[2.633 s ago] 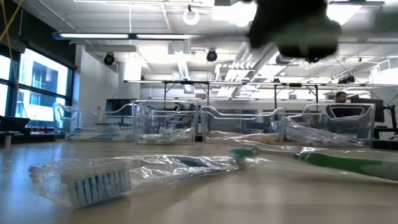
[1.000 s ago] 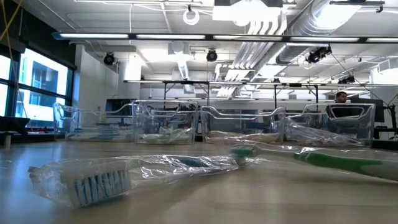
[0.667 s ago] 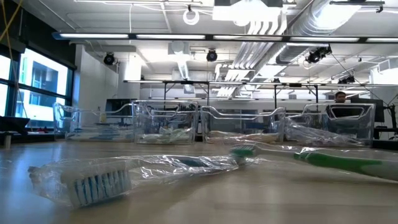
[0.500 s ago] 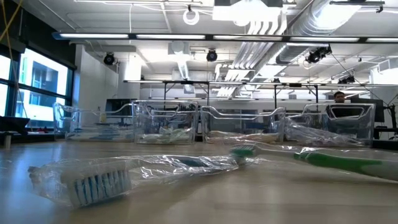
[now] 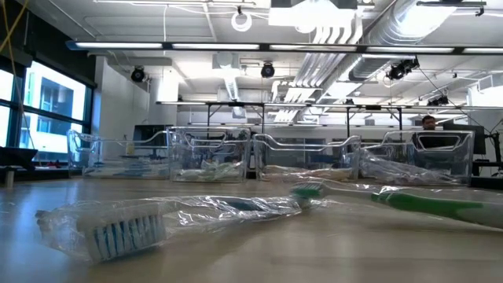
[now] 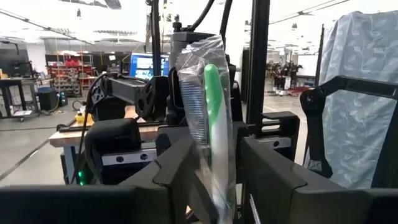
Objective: Pick & Place Toothbrushes
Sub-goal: Put the green toothbrush into the middle left transparent bin
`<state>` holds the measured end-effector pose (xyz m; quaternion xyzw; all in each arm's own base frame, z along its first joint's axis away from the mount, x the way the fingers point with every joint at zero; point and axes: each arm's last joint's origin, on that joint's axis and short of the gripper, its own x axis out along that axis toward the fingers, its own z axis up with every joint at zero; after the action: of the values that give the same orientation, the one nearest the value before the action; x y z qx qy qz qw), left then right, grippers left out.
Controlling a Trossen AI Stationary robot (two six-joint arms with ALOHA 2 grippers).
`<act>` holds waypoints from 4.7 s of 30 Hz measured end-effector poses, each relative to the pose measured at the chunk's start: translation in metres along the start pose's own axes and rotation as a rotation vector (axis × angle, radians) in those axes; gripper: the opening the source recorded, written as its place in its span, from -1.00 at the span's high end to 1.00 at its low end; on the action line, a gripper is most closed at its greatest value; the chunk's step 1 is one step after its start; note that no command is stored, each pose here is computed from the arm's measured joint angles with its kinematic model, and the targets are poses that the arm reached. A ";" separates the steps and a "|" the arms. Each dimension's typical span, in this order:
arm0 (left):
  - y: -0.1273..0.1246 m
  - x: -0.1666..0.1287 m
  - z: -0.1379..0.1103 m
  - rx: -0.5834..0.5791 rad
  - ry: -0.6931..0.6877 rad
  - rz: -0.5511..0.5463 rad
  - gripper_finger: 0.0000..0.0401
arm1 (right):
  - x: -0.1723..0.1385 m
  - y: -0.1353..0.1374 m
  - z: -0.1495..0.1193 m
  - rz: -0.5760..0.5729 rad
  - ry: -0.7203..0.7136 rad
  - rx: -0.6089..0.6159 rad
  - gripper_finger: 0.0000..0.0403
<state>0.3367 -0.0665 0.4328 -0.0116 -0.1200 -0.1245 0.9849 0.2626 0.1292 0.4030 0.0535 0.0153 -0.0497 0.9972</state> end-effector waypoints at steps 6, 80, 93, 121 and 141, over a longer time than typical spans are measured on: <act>0.000 0.003 -0.004 -0.001 0.006 0.001 0.66 | 0.000 0.000 0.000 -0.013 0.000 0.001 0.94; 0.224 -0.117 -0.051 -0.228 0.656 0.790 0.90 | -0.036 -0.022 -0.039 -0.130 0.476 -0.024 0.98; 0.278 -0.136 -0.120 -0.411 0.838 0.843 0.90 | -0.032 -0.026 -0.040 -0.160 0.481 -0.006 0.98; 0.293 -0.147 -0.191 -0.634 1.075 0.875 0.80 | -0.033 -0.027 -0.040 -0.167 0.482 -0.014 0.98; 0.300 -0.139 -0.187 -0.591 0.966 0.837 0.33 | -0.026 -0.037 -0.039 -0.188 0.492 0.010 0.98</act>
<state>0.3239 0.2477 0.2203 -0.2675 0.3840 0.2463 0.8487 0.2319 0.0991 0.3612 0.0671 0.2621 -0.1275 0.9542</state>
